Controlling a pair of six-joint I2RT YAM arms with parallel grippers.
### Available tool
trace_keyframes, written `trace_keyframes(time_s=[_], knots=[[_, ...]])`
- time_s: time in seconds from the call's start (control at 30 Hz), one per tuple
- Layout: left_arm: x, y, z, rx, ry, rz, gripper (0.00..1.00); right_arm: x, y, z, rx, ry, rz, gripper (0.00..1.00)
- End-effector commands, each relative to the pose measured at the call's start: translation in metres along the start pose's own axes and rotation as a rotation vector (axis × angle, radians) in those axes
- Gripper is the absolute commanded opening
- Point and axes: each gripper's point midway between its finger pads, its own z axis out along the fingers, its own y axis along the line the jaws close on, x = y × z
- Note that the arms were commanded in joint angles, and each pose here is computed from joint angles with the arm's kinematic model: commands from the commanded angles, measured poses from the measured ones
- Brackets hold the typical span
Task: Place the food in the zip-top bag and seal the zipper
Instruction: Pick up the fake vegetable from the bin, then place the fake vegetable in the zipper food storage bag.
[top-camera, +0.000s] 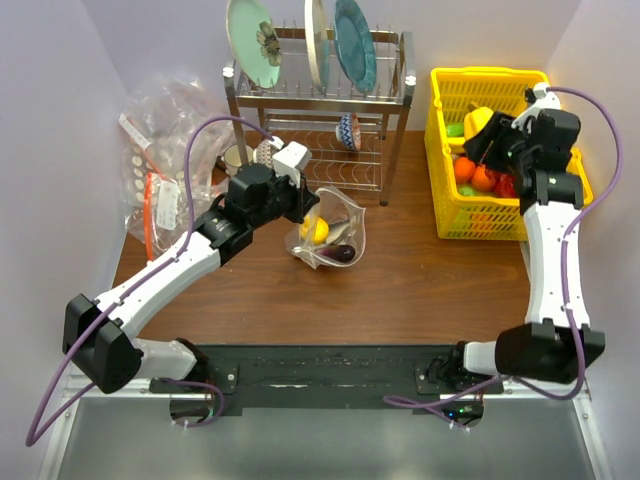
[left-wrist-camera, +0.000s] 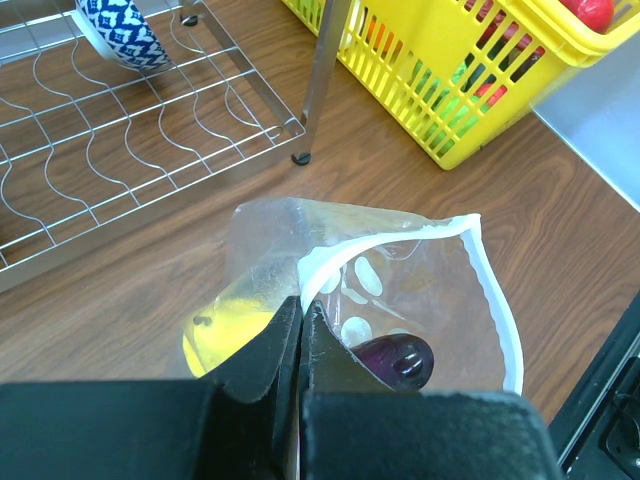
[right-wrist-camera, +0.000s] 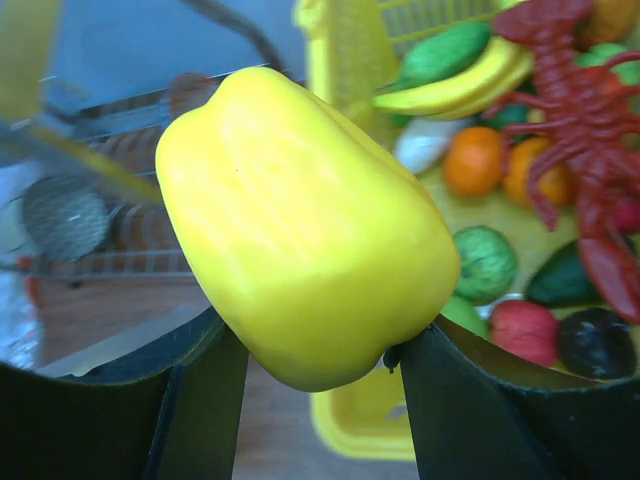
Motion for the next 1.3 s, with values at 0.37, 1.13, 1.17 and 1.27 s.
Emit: trace_keyframes(time_s=[0.37,1.13,1.17,1.27], knots=[[-0.037,-0.005,-0.014,-0.001,-0.101,0.009,0.0,0.056,0.181,-0.081,-0.665,0.071,-0.031,0.51],[-0.032,-0.005,-0.009,0.002,-0.081,0.007,0.0,0.235,0.244,-0.101,-0.808,0.393,-0.082,0.5],[-0.033,-0.005,-0.01,0.006,-0.088,0.008,0.0,0.234,0.244,-0.098,-0.792,0.396,-0.081,0.5],[-0.032,-0.005,-0.01,0.005,-0.085,0.01,0.0,0.231,0.242,-0.08,-0.714,0.369,-0.066,0.5]])
